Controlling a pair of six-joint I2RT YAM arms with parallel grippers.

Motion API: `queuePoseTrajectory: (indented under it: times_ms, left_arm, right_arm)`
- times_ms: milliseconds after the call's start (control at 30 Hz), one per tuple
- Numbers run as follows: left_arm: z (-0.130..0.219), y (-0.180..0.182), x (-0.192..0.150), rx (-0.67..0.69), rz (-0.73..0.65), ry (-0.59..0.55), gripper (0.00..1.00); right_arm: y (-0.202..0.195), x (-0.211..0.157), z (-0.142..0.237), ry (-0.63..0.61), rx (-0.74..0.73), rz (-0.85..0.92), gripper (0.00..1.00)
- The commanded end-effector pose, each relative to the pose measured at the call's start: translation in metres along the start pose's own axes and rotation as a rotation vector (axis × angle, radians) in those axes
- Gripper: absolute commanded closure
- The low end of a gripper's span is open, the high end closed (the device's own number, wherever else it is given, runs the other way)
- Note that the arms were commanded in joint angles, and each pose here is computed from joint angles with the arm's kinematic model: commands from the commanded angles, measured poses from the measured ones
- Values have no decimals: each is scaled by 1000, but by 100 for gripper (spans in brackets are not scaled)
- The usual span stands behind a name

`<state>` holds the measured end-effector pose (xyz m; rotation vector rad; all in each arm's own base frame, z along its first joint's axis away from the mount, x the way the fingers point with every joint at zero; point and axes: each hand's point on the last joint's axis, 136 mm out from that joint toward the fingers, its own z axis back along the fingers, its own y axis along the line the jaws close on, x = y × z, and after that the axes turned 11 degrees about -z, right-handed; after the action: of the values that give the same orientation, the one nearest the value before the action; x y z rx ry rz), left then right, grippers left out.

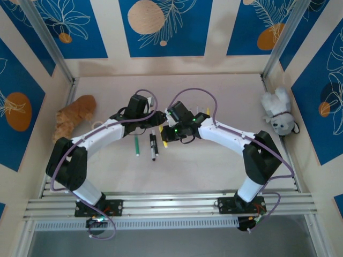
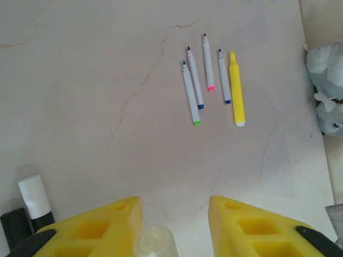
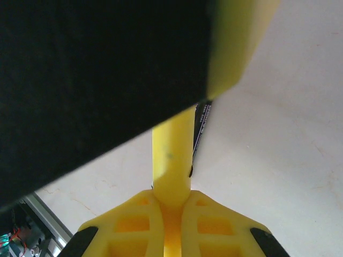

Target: Open the pen caps

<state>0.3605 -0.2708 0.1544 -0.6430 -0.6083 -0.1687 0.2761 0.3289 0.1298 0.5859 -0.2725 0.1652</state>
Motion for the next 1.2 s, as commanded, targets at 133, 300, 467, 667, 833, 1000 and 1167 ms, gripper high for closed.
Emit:
queuePoseTrajectory:
  times_ms: [133, 300, 467, 667, 833, 1000, 1167]
  left_arm:
    - [-4, -13, 5, -46, -8, -7, 65]
    - [-4, -14, 5, -51, -10, -9, 88]
    - [-5, -13, 5, -53, -10, -12, 100]
    - [-6, -11, 3, -45, -1, -8, 100]
    - [-7, -16, 7, -73, 18, -21, 100]
    - [-7, -17, 9, -75, 22, -25, 100]
    - [-4, -22, 12, -94, 29, -36, 100]
  right_arm:
    - [15, 10, 17, -49, 33, 6, 100]
    - [20, 10, 15, -39, 47, 10, 100]
    - [19, 9, 16, -44, 45, 3, 100]
    - [17, 6, 17, -48, 56, -10, 82]
    - [18, 2, 9, -24, 69, -17, 69]
    - [17, 2, 5, -21, 67, -17, 74]
    - [12, 2, -3, -8, 59, -28, 71]
